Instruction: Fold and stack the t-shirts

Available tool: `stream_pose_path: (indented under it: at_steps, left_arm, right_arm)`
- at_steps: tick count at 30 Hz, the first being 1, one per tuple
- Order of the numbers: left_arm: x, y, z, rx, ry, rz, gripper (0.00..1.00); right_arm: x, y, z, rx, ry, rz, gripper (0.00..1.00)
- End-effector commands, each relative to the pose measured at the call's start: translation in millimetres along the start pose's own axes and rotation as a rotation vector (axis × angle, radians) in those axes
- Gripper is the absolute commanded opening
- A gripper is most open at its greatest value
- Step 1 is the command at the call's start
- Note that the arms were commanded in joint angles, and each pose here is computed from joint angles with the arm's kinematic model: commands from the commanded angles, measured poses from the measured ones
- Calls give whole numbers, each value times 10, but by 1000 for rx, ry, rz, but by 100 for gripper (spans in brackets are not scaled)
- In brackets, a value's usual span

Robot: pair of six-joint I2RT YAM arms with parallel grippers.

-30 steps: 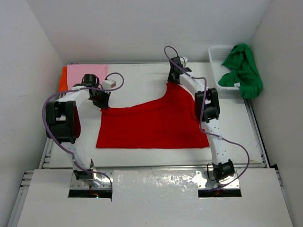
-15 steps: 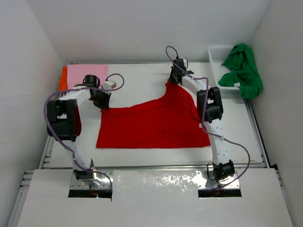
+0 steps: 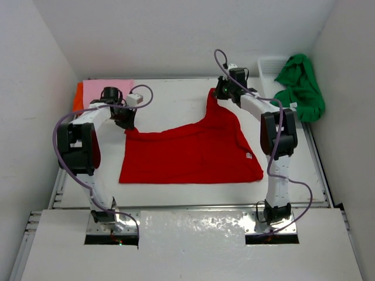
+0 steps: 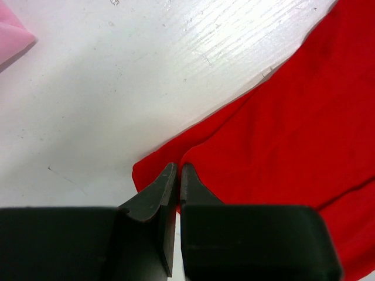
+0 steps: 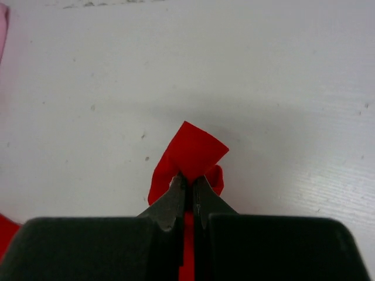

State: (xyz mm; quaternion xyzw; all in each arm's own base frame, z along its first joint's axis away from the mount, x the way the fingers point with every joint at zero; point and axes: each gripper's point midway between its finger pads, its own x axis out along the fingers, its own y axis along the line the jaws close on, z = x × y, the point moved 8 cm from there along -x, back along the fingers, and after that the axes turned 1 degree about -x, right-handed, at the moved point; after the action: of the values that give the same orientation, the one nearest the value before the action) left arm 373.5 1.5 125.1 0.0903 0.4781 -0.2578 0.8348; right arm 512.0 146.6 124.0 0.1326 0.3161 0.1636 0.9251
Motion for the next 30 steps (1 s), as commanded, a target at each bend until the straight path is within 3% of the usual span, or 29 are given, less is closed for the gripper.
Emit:
stream_pose_path:
  at_steps: [1, 4, 5, 6, 10, 13, 14, 23, 30]
  left_arm:
    - [-139, -6, 163, 32, -63, 13, 0]
    - [-153, -24, 147, 34, -64, 16, 0]
    - [-176, -27, 159, 39, -73, 21, 0]
    - [-178, -24, 156, 39, -75, 27, 0]
    - [-201, 15, 169, 24, -86, 50, 0]
    - [-309, 63, 274, 4, -143, 53, 0]
    - [-333, 69, 302, 8, -157, 56, 0]
    - [-372, -122, 57, 83, -98, -52, 0]
    - [-384, -198, -238, 125, -20, -39, 0]
  right_arm:
    - [-5, 172, 199, -118, -23, 61, 0]
    - [-59, 249, 203, -146, -70, 104, 0]
    - [-84, 191, -36, -132, -40, 105, 0]
    - [-221, 290, 108, -155, -125, 154, 0]
    - [-591, 244, -262, -176, -111, 229, 0]
    - [-1008, 291, -214, -192, -198, 317, 0]
    - [-1100, 231, -411, -184, -176, 321, 0]
    - [-2004, 4, -1106, -153, -137, 217, 0]
    - [-2180, -79, -1526, -102, -101, 147, 0]
